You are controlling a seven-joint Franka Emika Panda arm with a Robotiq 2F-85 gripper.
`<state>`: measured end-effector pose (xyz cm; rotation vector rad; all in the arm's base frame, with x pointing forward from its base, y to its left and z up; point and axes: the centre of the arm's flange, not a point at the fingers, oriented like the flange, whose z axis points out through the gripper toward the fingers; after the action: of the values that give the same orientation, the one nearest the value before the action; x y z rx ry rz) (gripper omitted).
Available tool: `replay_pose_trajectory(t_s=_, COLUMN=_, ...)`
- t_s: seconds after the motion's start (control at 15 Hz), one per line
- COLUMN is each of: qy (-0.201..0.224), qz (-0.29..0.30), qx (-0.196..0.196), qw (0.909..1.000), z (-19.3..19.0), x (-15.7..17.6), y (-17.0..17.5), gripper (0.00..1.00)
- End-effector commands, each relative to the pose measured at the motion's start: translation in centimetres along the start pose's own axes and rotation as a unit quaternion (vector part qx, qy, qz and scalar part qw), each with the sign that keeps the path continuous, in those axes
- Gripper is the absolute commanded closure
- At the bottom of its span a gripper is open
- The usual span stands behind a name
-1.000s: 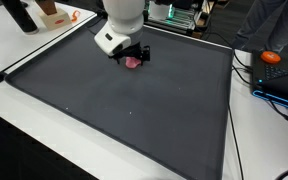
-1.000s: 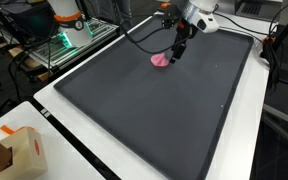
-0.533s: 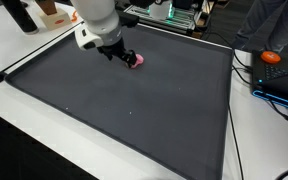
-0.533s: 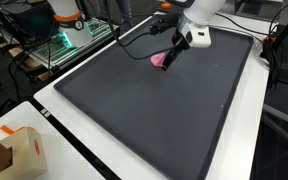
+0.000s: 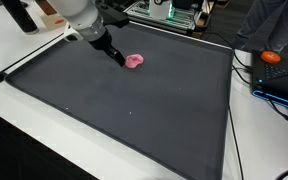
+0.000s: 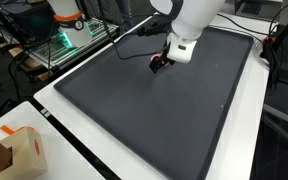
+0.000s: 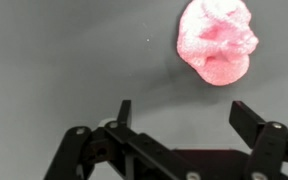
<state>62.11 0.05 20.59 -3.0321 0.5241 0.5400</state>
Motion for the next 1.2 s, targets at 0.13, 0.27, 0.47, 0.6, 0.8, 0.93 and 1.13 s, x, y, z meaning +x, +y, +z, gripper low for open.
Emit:
replay_pose_trajectory(t_s=0.13, qy=-0.042, qz=0.126, qx=0.069, qw=0.9888, z=0.8, x=-1.2, y=3.3, gripper=0.00)
replay_pose_trajectory(t_s=0.27, qy=-0.057, qz=0.165, qx=0.093, qw=0.9802, z=1.2, x=-1.6, y=4.5, gripper=0.00)
replay_pose_trajectory(t_s=0.47, qy=-0.080, qz=0.221, qx=0.135, qw=0.9626, z=1.4, x=-2.3, y=6.4, gripper=0.00)
replay_pose_trajectory(t_s=0.6, qy=-0.097, qz=0.254, qx=0.161, qw=0.9486, z=1.6, x=-2.8, y=7.4, gripper=0.00)
replay_pose_trajectory(t_s=0.8, qy=-0.111, qz=0.287, qx=0.185, qw=0.9332, z=1.9, x=-3.5, y=8.4, gripper=0.00)
replay_pose_trajectory(t_s=0.93, qy=-0.119, qz=0.302, qx=0.198, qw=0.9250, z=2.1, x=-3.9, y=8.7, gripper=0.00)
replay_pose_trajectory(t_s=1.13, qy=-0.125, qz=0.315, qx=0.210, qw=0.9172, z=2.2, x=-4.5, y=8.7, gripper=0.00)
